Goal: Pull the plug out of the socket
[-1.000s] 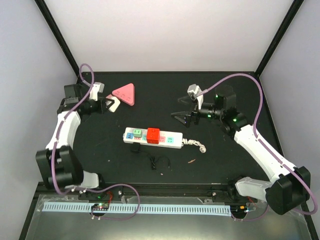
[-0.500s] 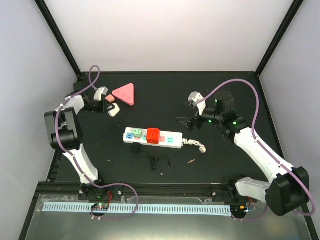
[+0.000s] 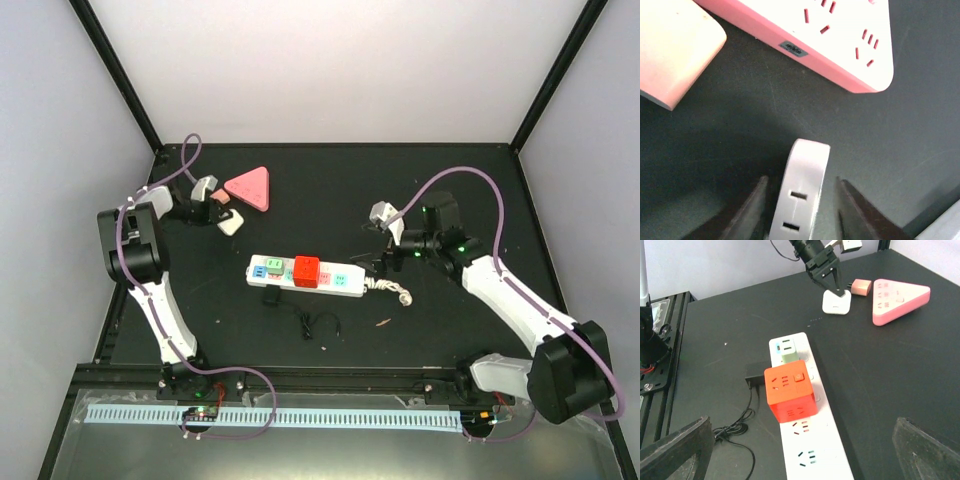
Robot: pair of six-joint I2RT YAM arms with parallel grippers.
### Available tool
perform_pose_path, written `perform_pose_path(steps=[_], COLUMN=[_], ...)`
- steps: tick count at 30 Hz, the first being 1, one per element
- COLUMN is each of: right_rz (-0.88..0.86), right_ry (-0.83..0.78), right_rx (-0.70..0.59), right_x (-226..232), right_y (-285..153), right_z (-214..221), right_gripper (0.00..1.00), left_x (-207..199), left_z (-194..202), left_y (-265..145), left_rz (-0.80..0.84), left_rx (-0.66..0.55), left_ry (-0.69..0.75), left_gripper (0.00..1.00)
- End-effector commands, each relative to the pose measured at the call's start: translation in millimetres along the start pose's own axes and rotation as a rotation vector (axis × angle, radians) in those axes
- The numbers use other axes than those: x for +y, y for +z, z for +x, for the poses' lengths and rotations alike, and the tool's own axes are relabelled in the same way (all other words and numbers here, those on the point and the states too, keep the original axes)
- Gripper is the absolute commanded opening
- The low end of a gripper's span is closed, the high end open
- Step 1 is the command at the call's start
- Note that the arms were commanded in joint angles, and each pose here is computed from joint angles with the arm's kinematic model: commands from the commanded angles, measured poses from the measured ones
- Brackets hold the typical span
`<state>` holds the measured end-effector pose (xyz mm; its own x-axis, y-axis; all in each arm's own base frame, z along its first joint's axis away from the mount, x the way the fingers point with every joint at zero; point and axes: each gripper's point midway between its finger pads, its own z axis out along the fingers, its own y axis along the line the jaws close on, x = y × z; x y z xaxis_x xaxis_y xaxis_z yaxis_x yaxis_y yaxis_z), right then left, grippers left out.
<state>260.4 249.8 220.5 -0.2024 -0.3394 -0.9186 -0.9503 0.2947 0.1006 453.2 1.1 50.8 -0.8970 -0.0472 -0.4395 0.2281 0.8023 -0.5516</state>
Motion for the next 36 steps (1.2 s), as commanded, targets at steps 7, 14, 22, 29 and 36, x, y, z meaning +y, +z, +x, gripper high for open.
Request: perform_pose_path(steps=[7,14,22,29,36], right_rz=[-0.038,-0.060,-0.108,-0.103,-0.094], right_ry=[-0.120,-0.192,-0.218,-0.289,-0.251], right_rx=[0.030,0.086,0.122,0.194,0.245], right_x=[4,8,10,8,5], right_y=[16,34,50,62,62], right_z=[23,41,51,64,70], right_gripper=[1.00,1.00,1.00,1.00,1.00], left_x=[2,-37,-117,-200,-247], left_z=[-16,-28,-4,64,118], left_y=[-24,-63,-88,-81,-48], left_rz=[-0.107,-0.163,-0.094,0.164,0.337], left_rx=[-0.005,-0.035,0.001,0.069,0.167], left_ry=[0.068,0.280,0.663,1.099,1.368], left_gripper=[0.71,0.99,0.99,0.99,0.99])
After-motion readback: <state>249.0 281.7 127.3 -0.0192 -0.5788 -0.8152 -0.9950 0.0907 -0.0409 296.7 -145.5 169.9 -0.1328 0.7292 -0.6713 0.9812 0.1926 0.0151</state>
